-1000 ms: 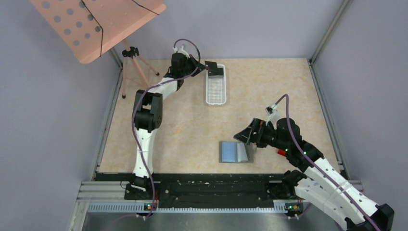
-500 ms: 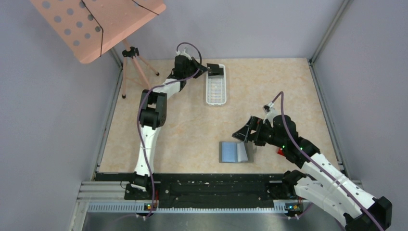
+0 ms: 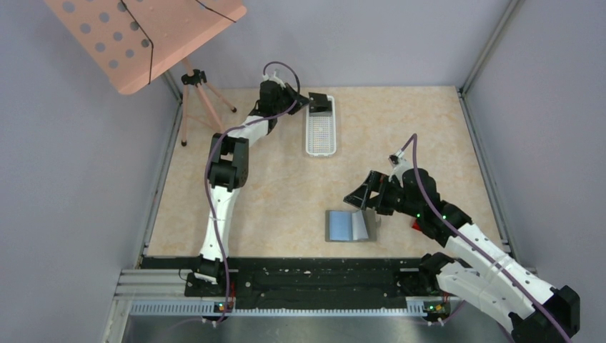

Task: Take the credit cards out of the card holder
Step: Place the credit card in the storage box.

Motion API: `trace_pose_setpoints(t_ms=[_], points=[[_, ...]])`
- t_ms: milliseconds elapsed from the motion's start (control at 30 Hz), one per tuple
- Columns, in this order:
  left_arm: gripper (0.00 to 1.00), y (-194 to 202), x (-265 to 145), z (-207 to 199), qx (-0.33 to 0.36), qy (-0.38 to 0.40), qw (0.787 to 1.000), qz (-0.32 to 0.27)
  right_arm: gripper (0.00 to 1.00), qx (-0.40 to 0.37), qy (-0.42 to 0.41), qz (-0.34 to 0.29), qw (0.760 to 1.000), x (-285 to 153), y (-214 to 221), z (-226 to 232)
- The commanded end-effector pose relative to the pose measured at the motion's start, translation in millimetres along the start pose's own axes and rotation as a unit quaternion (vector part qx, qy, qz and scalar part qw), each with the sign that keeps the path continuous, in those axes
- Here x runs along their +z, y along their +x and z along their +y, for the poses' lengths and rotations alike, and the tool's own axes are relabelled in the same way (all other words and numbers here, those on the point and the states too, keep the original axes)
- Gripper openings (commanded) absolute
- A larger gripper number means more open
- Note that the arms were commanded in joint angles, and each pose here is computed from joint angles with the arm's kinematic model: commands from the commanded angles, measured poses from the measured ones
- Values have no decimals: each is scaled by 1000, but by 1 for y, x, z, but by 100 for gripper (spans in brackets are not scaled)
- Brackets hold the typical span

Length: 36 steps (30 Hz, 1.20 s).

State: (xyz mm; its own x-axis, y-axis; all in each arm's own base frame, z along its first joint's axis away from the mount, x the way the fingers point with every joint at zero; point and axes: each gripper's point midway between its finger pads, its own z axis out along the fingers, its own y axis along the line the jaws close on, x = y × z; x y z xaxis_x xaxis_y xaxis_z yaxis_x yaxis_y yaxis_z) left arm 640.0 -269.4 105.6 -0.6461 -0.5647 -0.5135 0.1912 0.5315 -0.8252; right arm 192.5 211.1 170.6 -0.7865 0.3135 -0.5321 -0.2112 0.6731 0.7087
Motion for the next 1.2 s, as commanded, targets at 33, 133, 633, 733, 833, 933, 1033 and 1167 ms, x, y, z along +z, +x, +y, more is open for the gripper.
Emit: trace_pose_setpoints(t_ms=[33,133,633,733,833,933,1033,1167], points=[[1,-5,1,-8,-9,20,1000,4,96,-24,-15,-35,999,-5,-28,20],[0,-2,1,-5,-17,18,1000,9,96,-27,-9,-36,999,-6,-27,17],[19,-5,4,-5,-7,13,1000,9,97,-25,-12,-50,998,-5,-29,15],[21,-9,4,-9,-2,16,1000,4,97,-30,-11,-54,998,-5,-33,17],[24,-13,5,-7,3,12,1000,-3,97,-34,-13,-56,998,-4,-35,18],[26,-16,5,-5,8,7,1000,-7,98,-39,-11,-48,998,-2,-33,17],[30,-19,5,-7,9,6,1000,-12,98,-42,-11,-44,998,-3,-33,19],[34,-24,7,-8,6,12,1000,-26,98,-49,-5,-52,997,-7,-36,18]])
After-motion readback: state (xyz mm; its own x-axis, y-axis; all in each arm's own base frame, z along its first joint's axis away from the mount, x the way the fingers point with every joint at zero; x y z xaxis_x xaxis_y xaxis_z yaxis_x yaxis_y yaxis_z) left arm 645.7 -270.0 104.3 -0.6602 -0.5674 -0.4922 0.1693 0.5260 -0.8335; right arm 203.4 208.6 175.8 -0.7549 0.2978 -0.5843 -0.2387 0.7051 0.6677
